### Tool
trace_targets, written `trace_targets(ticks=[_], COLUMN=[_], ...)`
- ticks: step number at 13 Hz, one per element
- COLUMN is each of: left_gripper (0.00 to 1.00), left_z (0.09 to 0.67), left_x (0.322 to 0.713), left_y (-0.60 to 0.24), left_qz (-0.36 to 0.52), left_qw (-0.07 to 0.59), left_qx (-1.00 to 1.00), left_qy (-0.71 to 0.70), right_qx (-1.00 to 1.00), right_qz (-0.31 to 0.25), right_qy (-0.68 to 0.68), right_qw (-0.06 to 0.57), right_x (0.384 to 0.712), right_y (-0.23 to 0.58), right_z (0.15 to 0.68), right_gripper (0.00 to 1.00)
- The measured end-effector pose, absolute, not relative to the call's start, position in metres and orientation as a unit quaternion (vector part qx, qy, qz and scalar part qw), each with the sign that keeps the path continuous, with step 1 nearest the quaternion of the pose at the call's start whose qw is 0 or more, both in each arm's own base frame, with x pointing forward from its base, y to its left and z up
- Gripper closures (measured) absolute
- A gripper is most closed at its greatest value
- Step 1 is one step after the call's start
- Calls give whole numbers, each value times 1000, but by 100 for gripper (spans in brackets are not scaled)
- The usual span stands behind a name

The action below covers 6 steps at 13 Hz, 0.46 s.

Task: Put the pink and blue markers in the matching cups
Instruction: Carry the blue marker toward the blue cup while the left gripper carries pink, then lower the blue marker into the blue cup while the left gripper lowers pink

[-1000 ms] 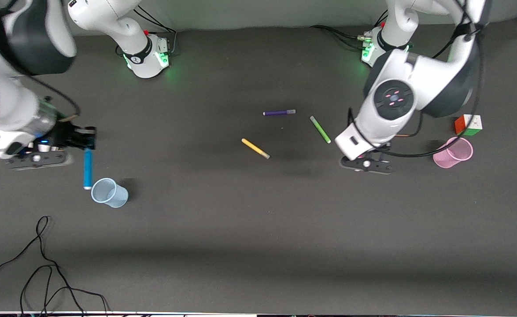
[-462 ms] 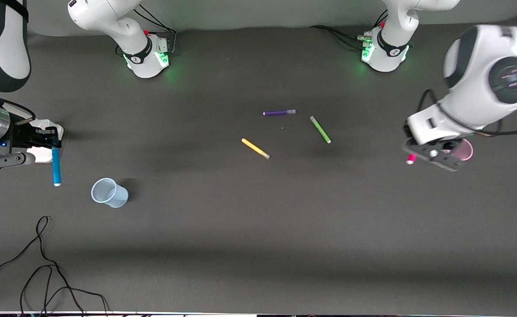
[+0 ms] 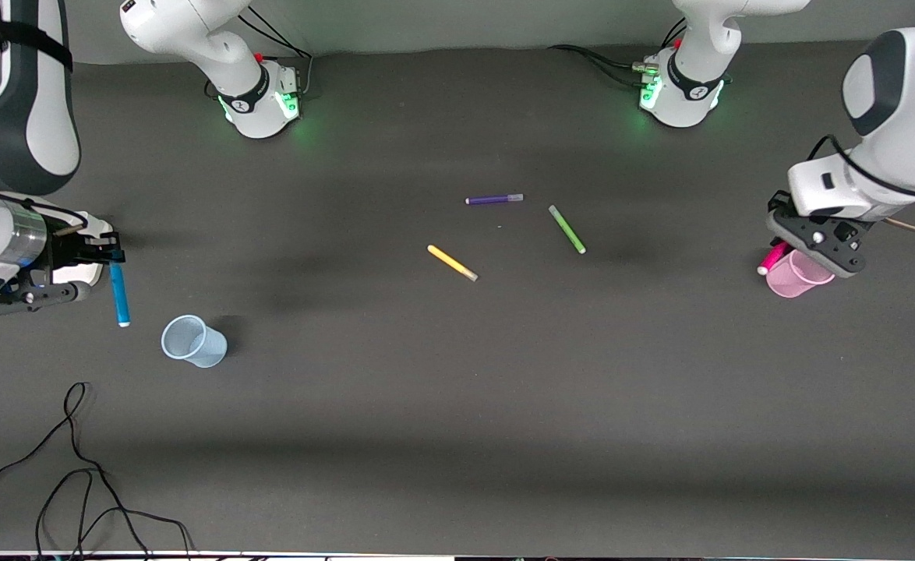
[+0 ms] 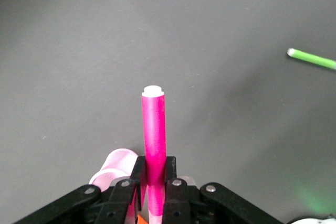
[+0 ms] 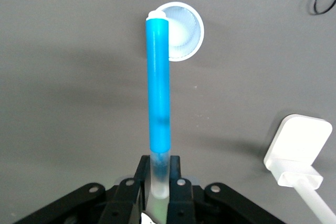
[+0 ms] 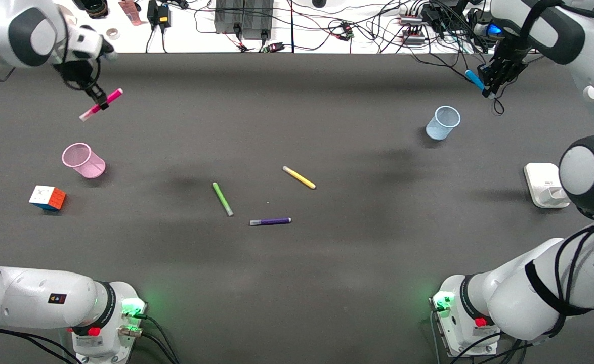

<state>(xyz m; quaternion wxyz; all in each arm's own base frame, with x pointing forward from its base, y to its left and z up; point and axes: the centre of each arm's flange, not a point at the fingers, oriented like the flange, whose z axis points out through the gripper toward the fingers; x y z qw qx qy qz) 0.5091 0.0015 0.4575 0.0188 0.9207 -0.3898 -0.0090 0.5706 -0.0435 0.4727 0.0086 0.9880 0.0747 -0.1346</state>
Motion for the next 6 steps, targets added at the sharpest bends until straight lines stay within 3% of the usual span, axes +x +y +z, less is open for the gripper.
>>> trace_targets(ticks=[6], left_gripper=[82], left_z=[363], left_x=[477], left_y=[139], left_qz=[81], left_qw=[161], left_qx=[866], left_qy=[-466], right_qx=[982], right_qz=[-179], right_qy=[51], right_qw=[-31], right_x=[584], right_y=[-63], right_z=[414], right_gripper=[82])
